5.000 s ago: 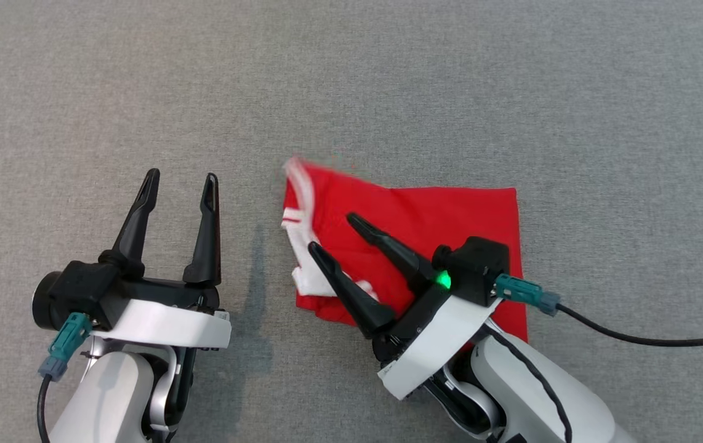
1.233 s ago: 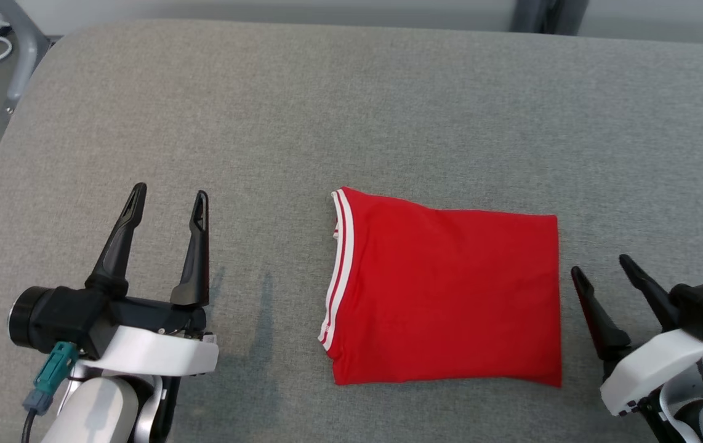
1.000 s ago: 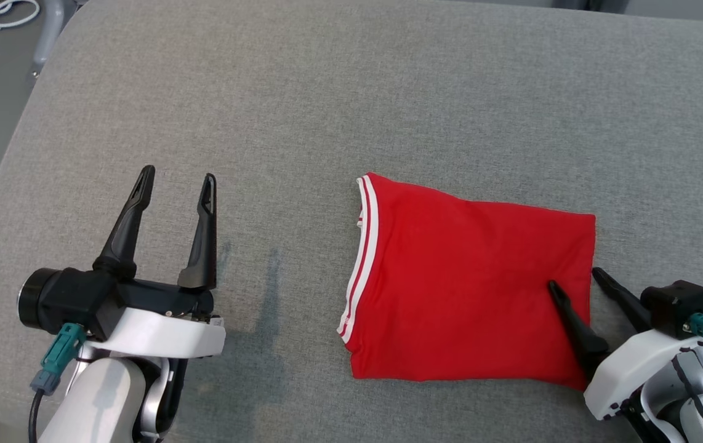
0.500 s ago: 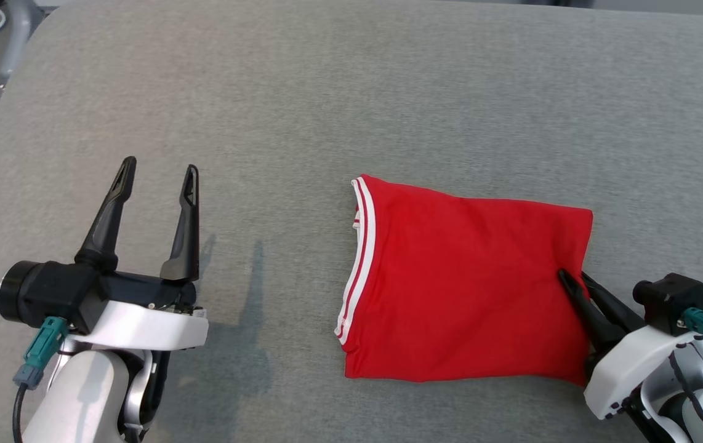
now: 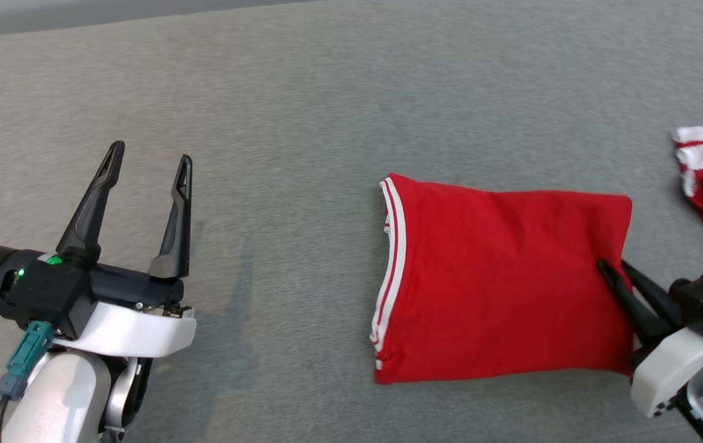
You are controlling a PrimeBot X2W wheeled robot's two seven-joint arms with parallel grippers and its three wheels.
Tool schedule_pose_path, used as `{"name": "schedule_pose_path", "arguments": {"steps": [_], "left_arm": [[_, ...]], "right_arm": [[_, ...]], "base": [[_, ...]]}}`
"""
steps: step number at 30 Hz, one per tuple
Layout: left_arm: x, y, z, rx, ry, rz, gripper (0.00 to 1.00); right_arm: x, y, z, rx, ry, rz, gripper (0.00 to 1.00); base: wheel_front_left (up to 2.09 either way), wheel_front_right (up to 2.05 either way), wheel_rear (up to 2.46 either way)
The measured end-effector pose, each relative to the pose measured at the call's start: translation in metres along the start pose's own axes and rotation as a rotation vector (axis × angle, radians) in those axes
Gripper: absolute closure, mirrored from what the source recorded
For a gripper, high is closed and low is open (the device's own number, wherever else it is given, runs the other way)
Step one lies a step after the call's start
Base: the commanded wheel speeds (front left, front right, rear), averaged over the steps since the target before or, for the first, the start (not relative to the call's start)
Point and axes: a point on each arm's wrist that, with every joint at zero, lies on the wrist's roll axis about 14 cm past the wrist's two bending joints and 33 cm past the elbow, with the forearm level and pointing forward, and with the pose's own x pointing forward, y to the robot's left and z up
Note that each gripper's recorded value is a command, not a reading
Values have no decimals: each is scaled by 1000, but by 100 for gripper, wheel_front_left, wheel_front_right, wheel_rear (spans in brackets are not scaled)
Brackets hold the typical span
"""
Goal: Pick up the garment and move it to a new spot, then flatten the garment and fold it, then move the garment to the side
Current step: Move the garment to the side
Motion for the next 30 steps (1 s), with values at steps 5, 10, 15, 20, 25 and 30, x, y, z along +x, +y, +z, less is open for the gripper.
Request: {"name": "schedule_pose_path", "arguments": {"steps": [5,10,15,20,25,30], "left_arm": [[20,-30,-7,-13,6,-95,0],[40,-50,-21,-23,26,-178,0],[54,-60,-37,-33,48,-226,0],[64,-70,-59,-49,80,-264,0],[72,-73,-72,-52,95,-288,0],[75,-76,-82,-54,108,-302,0]], "right_arm": [[-12,-48,12,-140,-17,-87,100],[-19,-114,18,-287,-2,-204,100],[-28,-169,22,-351,16,-317,100],[-37,-216,17,-382,60,-417,100],[-34,-246,13,-390,91,-473,100],[-22,-255,-16,-302,156,-514,0]], "base": [[0,0,0],[0,0,0],[0,0,0],[0,0,0],[0,0,0],[0,0,0]]}}
